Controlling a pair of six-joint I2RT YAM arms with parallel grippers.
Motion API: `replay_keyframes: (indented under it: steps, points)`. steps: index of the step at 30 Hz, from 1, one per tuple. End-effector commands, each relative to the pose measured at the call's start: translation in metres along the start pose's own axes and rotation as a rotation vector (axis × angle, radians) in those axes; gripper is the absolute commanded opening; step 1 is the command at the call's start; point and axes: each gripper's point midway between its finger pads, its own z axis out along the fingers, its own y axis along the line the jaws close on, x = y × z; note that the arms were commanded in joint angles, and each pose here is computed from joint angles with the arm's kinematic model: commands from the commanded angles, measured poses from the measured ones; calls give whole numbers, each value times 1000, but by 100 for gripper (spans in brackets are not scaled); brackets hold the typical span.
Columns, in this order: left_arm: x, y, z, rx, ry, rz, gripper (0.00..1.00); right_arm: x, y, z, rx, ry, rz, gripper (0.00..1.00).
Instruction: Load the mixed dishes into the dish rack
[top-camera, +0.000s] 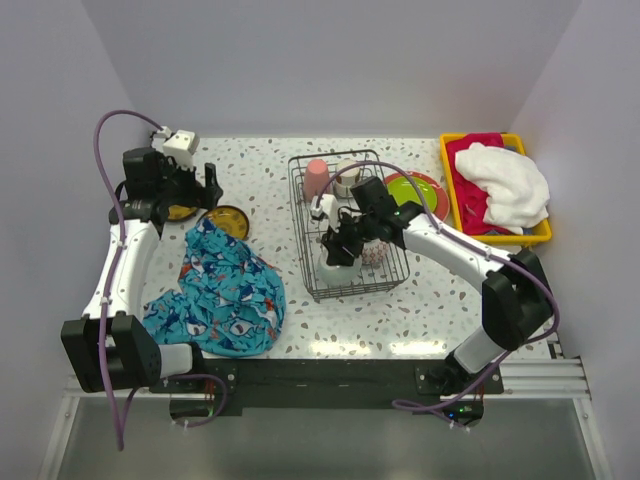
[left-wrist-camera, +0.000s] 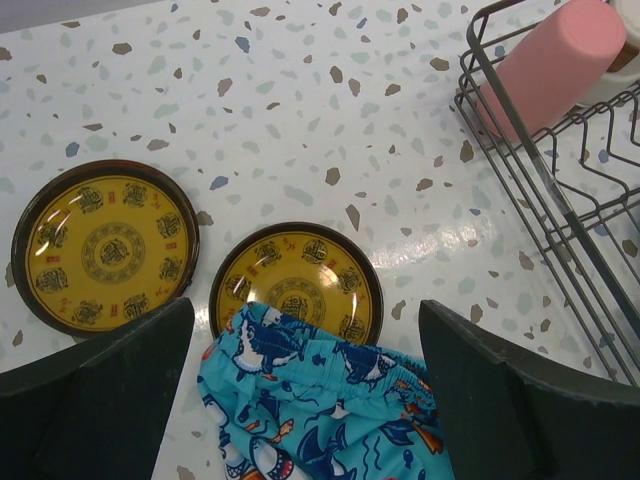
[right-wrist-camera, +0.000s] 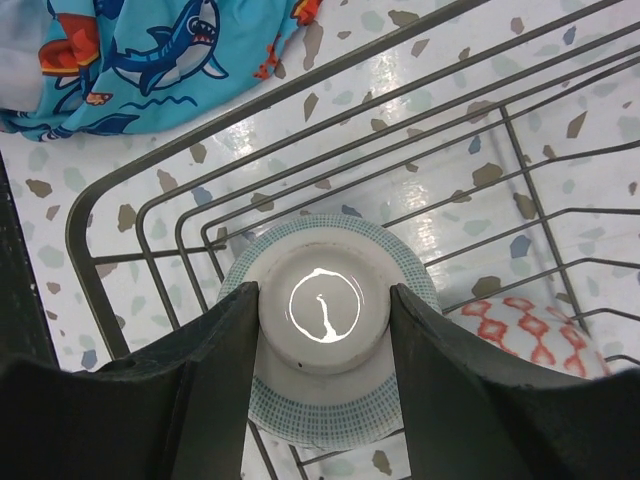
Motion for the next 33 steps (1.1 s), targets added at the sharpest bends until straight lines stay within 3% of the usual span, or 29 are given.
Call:
replay_keyframes:
  steps: [1, 6, 8, 9, 13, 16, 20, 23, 24, 25, 29, 33]
  points:
    - [-9, 0, -5, 0, -37, -2, 100, -30, -3, 5, 7, -140, 38, 29]
    - [-5, -1, -7, -1, -31, -5, 100, -24, -3, 17, 0, -150, 100, 32]
    - [-3, -1, -8, -2, -28, -4, 100, -16, -4, 19, 13, -134, 112, 40]
    - [-1, -1, -7, -1, -24, -7, 100, -13, -4, 19, 18, -125, 114, 52]
    - [-2, -3, -6, 14, -32, -11, 100, -4, -6, 11, 67, -93, 126, 69]
    - [-4, -9, -4, 52, -41, -15, 100, -11, -4, -7, 94, -100, 114, 73]
    - [-8, -24, 4, 131, -42, -37, 100, -31, -5, -36, 160, -137, 102, 74]
    - [-5, -51, 14, 190, -9, 18, 100, -43, -27, -66, 319, -173, 155, 74]
    - [-4, -55, 16, 201, -2, 53, 100, -40, -49, -80, 448, -161, 180, 73]
    - [3, -83, 21, 264, 28, 95, 99, -39, -58, -86, 504, -154, 200, 72]
    - [17, -115, 30, 334, 75, 122, 96, -12, -97, -108, 678, -69, 326, 67]
    - [30, -133, 38, 389, 111, 87, 85, 32, -128, -125, 770, -3, 479, 60]
